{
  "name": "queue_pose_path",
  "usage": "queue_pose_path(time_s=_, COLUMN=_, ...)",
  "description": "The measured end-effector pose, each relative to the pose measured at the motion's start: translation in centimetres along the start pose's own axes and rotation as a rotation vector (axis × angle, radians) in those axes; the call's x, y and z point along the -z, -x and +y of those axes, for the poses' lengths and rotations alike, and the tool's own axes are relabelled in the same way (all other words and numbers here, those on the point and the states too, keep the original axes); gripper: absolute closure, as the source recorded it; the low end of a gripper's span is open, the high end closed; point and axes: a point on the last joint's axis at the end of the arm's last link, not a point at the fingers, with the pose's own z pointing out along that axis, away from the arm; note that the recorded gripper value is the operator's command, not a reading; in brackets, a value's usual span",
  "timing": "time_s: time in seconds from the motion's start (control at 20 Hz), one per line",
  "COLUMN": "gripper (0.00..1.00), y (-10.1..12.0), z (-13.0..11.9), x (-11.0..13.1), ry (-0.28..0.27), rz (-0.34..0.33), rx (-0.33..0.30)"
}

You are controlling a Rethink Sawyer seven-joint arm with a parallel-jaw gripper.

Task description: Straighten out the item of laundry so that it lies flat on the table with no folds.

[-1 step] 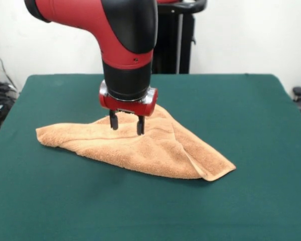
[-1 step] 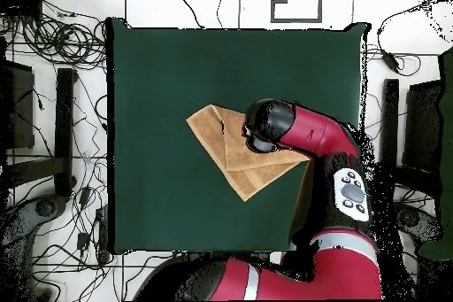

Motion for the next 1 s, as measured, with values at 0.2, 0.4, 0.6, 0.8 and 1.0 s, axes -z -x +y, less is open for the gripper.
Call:
queue_pose_path(time_s=0.2, gripper=0.0, y=-0.2, z=0.1, x=-0.1, ry=0.001, rz=0.004, rx=0.001)
queue_pose_path(time_s=0.4, gripper=0.0, y=-0.3, z=0.2, x=-0.2, ry=0.002, rz=0.007, rx=0.002)
queue_pose_path(time_s=0.6, gripper=0.0, y=-0.4, z=0.5, x=-0.3, ry=0.007, rz=0.01, rx=0.005)
queue_pose_path(time_s=0.8, gripper=0.0, y=-0.5, z=1.2, x=-0.6, ry=0.02, rz=0.008, rx=0.012)
queue_pose_path(time_s=1.0, gripper=0.0, y=-0.4, z=1.9, x=-1.1, ry=0.03, rz=-0.006, rx=0.019)
